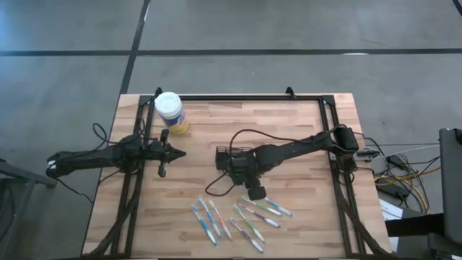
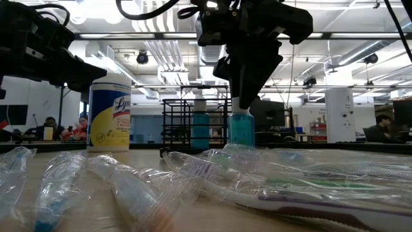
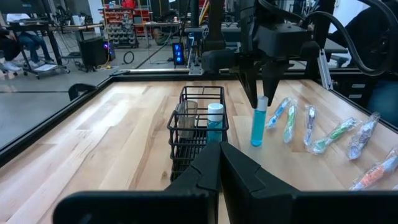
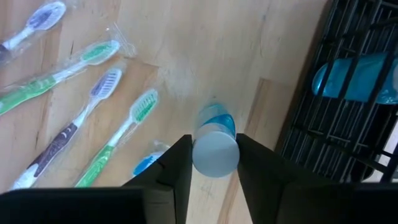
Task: Pick & Place toothbrushing station
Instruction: Put the blue mouthwash into the wire organizer
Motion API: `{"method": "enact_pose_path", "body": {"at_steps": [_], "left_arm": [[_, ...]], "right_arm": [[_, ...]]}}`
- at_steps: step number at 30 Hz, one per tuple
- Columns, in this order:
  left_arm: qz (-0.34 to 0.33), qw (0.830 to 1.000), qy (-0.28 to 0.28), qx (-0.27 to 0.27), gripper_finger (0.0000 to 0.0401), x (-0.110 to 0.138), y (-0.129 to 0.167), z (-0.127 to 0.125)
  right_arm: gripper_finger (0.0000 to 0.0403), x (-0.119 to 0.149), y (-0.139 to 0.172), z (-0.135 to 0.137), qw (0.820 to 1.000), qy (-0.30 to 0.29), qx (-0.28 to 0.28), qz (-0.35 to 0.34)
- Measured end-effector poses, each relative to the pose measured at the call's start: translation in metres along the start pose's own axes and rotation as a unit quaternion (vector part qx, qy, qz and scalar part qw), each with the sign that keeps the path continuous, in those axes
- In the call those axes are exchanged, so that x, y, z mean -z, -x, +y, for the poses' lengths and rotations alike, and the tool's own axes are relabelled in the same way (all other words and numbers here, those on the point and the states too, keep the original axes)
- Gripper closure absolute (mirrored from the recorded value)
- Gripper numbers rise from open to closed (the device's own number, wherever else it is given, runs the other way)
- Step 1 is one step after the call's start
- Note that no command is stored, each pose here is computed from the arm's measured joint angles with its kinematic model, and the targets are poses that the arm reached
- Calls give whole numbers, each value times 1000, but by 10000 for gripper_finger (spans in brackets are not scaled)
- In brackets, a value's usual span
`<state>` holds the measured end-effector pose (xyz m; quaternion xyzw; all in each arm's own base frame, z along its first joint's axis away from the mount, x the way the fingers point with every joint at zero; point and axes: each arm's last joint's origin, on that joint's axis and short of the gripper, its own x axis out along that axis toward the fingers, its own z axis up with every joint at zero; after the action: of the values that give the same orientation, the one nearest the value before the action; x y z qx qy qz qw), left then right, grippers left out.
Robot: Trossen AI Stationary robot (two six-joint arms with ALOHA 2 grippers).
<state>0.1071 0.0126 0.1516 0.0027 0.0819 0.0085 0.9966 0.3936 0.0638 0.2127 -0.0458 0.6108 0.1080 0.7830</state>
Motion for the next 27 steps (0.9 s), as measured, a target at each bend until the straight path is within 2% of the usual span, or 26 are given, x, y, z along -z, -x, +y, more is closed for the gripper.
{"method": "enact_pose_path", "body": {"at_steps": [9, 18, 24, 27], "left_arm": [[-1, 1000, 0, 0, 389, 0, 0, 0], [-1, 1000, 2, 0, 389, 0, 0, 0], [-1, 1000, 2, 0, 389, 0, 0, 0], [0, 1000, 2, 0, 389, 0, 0, 0]], "right_arm": [[300, -3, 11, 1, 1000, 22, 1, -13], [301, 6, 93, 6, 990, 49, 34, -130], [301, 34, 150, 5, 969, 48, 41, -238], [301, 57, 170, 4, 952, 42, 48, -300]]}}
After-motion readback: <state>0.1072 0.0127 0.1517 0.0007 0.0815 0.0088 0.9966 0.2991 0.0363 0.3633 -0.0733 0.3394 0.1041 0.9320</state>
